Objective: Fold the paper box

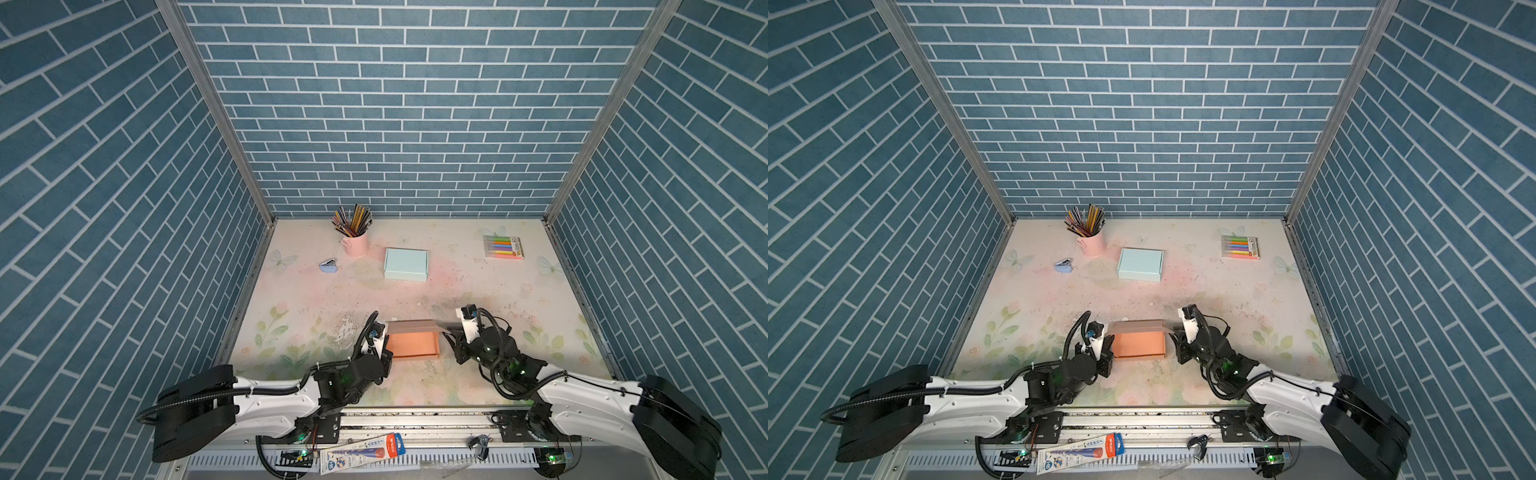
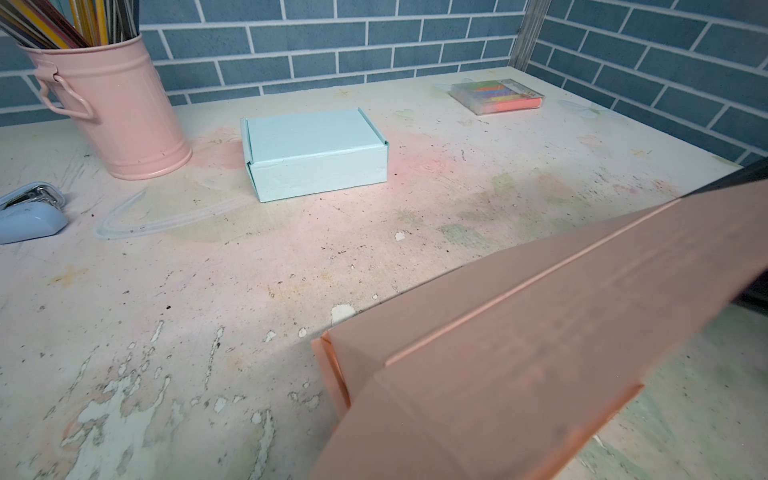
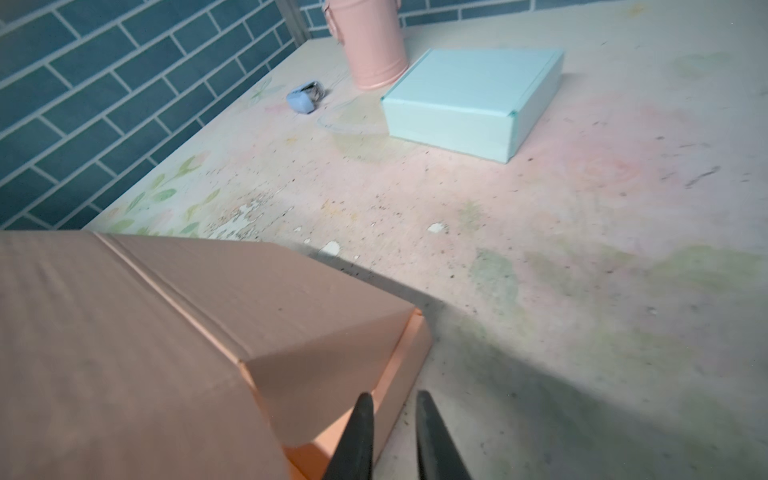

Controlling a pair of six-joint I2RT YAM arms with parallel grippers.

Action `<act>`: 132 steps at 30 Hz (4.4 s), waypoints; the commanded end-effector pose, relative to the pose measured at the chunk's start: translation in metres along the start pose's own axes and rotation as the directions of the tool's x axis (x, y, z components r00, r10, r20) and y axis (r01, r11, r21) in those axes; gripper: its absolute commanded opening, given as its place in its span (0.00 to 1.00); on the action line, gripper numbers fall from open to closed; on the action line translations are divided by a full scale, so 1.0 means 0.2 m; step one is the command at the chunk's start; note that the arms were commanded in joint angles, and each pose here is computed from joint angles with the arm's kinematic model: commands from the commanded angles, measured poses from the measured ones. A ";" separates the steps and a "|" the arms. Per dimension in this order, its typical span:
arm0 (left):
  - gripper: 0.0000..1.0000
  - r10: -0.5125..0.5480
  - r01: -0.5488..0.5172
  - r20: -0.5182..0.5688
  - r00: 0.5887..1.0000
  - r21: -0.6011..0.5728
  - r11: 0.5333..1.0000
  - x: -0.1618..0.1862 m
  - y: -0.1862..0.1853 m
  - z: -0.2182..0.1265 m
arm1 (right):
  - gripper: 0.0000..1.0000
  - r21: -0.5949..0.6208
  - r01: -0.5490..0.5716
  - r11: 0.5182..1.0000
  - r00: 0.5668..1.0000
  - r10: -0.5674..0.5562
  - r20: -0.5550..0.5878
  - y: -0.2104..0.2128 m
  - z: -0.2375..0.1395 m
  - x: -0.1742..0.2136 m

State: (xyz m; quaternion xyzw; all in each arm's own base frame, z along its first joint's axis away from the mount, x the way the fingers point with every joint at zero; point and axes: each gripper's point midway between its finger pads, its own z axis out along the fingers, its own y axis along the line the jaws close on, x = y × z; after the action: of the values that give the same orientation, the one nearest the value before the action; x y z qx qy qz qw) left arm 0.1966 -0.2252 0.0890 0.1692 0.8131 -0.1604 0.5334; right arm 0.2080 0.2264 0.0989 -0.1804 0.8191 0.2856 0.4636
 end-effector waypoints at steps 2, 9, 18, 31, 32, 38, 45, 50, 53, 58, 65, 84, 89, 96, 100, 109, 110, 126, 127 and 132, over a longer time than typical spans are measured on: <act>0.00 0.056 -0.057 -0.079 0.995 -0.011 0.998 0.14 0.03 0.00 | 0.27 0.229 -0.079 0.970 0.997 0.078 0.017 -0.24 -0.12 0.01; 0.00 0.062 -0.062 -0.086 0.994 -0.005 0.998 0.15 0.01 0.01 | 0.31 0.125 0.043 0.991 0.997 -0.052 0.065 -0.04 -0.17 -0.37; 0.03 0.057 -0.055 -0.111 0.992 0.019 0.998 0.14 -0.05 0.00 | 0.28 -0.101 0.163 0.981 0.980 -0.173 -0.101 0.34 0.12 -0.26; 0.78 -0.010 0.059 -0.276 0.961 0.167 0.984 0.23 -0.17 -0.12 | 0.25 -0.049 0.209 0.977 0.960 -0.214 -0.179 0.31 0.20 -0.01; 0.87 -0.021 0.079 -0.295 0.955 0.185 0.980 0.24 -0.19 -0.14 | 0.24 -0.045 0.213 0.976 0.959 -0.218 -0.180 0.30 0.19 0.00; 0.88 -0.074 0.175 -0.363 0.929 0.254 0.951 0.20 -0.23 -0.27 | 0.23 -0.037 0.239 0.970 0.951 -0.242 -0.191 0.28 0.20 0.06; 0.88 -0.176 0.264 -0.376 0.910 0.197 0.944 0.10 -0.15 -0.37 | 0.22 -0.041 0.267 0.963 0.943 -0.270 -0.195 0.28 0.20 0.11; 0.88 -0.219 0.281 -0.348 0.912 0.141 0.949 0.00 -0.12 -0.36 | 0.21 -0.044 0.302 0.952 0.933 -0.305 -0.193 0.29 0.20 0.11; 0.88 -0.244 0.305 -0.356 0.902 0.124 0.944 -0.06 -0.12 -0.30 | 0.21 -0.043 0.321 0.946 0.925 -0.323 -0.198 0.29 0.19 0.13; 0.88 -0.293 0.349 -0.365 0.884 0.095 0.932 -0.09 -0.04 -0.16 | 0.21 -0.044 0.335 0.941 0.920 -0.336 -0.201 0.29 0.19 0.14; 0.77 -0.266 0.327 -0.408 0.873 0.085 0.941 -0.01 0.01 -0.04 | 0.20 -0.043 0.345 0.938 0.916 -0.346 -0.205 0.30 0.18 0.14; 0.62 -0.239 0.301 -0.496 0.835 0.046 0.953 0.24 0.05 0.02 | 0.29 0.008 0.258 0.966 0.942 -0.250 -0.223 0.32 0.12 0.03; 0.62 -0.240 0.300 -0.478 0.845 0.051 0.953 0.20 0.05 0.01 | 0.43 0.016 0.111 0.994 0.963 -0.104 -0.247 0.32 -0.01 -0.01; 0.75 -0.230 0.274 -0.439 0.868 0.038 0.961 0.08 0.07 -0.10 | 0.53 -0.029 -0.096 0.995 0.937 0.081 -0.340 0.36 -0.14 0.12; 0.75 -0.225 0.287 -0.454 0.862 0.070 0.955 0.11 -0.01 -0.16 | 0.54 -0.057 -0.168 0.984 0.923 0.137 -0.359 0.38 -0.16 0.18; 0.75 -0.232 0.322 -0.465 0.854 0.124 0.938 0.18 -0.12 -0.19 | 0.58 -0.033 -0.219 0.975 0.895 0.187 -0.406 0.38 -0.16 0.31; 0.75 -0.234 0.327 -0.467 0.853 0.128 0.936 0.19 -0.13 -0.18 | 0.58 -0.032 -0.223 0.974 0.892 0.191 -0.410 0.37 -0.16 0.32; 0.73 -0.220 0.340 -0.485 0.846 0.173 0.925 0.23 -0.22 -0.12 | 0.62 -0.038 -0.232 0.972 0.882 0.194 -0.429 0.39 -0.12 0.41; 0.73 -0.219 0.340 -0.485 0.846 0.175 0.924 0.23 -0.22 -0.12 | 0.62 -0.041 -0.234 0.971 0.882 0.195 -0.429 0.39 -0.12 0.41; 0.73 -0.220 0.349 -0.485 0.846 0.194 0.917 0.23 -0.25 -0.11 | 0.62 -0.058 -0.240 0.969 0.887 0.195 -0.418 0.41 -0.11 0.39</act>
State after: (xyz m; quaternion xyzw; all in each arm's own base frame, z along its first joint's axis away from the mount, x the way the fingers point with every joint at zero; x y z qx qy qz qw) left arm 0.1401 -0.2490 0.0562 0.1500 0.9066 -0.2914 0.2657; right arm 0.1104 0.2690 0.0641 -0.1822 0.8980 0.3196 0.2415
